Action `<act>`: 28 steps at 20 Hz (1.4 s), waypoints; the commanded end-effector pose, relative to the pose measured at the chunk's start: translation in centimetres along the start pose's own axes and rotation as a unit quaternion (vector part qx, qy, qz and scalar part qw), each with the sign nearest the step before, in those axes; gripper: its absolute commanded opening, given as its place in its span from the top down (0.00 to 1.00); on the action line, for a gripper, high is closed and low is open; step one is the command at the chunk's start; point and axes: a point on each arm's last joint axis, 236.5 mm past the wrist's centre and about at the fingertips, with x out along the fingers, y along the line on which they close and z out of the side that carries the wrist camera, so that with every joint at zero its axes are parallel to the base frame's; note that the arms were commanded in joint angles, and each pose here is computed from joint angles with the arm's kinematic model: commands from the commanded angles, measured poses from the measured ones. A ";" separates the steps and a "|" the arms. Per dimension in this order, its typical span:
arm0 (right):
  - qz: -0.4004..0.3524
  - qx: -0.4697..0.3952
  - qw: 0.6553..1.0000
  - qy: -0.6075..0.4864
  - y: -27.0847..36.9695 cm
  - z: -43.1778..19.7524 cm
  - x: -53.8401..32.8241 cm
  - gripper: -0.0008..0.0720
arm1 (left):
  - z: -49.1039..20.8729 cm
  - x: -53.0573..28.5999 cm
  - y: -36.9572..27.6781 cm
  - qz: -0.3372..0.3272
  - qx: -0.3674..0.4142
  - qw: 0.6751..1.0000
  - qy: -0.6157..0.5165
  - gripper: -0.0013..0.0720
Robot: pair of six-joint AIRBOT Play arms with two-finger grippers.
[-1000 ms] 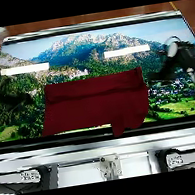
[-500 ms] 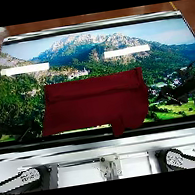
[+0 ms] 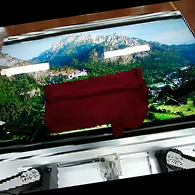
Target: Fold the shirts.
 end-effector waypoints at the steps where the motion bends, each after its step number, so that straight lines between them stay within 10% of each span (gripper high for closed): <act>1: 0.003 0.002 1.000 0.010 0.1 -0.5 0.2 0.16 | 1.6 0.5 0.2 0.000 -0.023 0.999 -0.028 0.76; 3: 0.002 0.007 0.999 0.038 -0.3 -2.3 1.4 0.16 | 1.4 0.6 0.0 -0.005 -0.024 0.999 -0.025 0.93; 18: 0.016 -0.002 0.996 0.087 3.7 -8.7 10.5 0.12 | 1.2 -0.3 -1.1 -0.014 0.001 0.999 -0.029 0.93; 22: -0.001 -0.032 0.996 0.088 4.9 -9.3 11.5 0.84 | 1.5 -0.5 -1.3 -0.019 0.006 0.999 -0.035 0.93; 28: 0.047 -0.088 0.995 -0.014 9.9 -4.7 6.3 0.90 | 5.3 -5.1 -5.9 -0.057 0.079 0.988 -0.118 0.93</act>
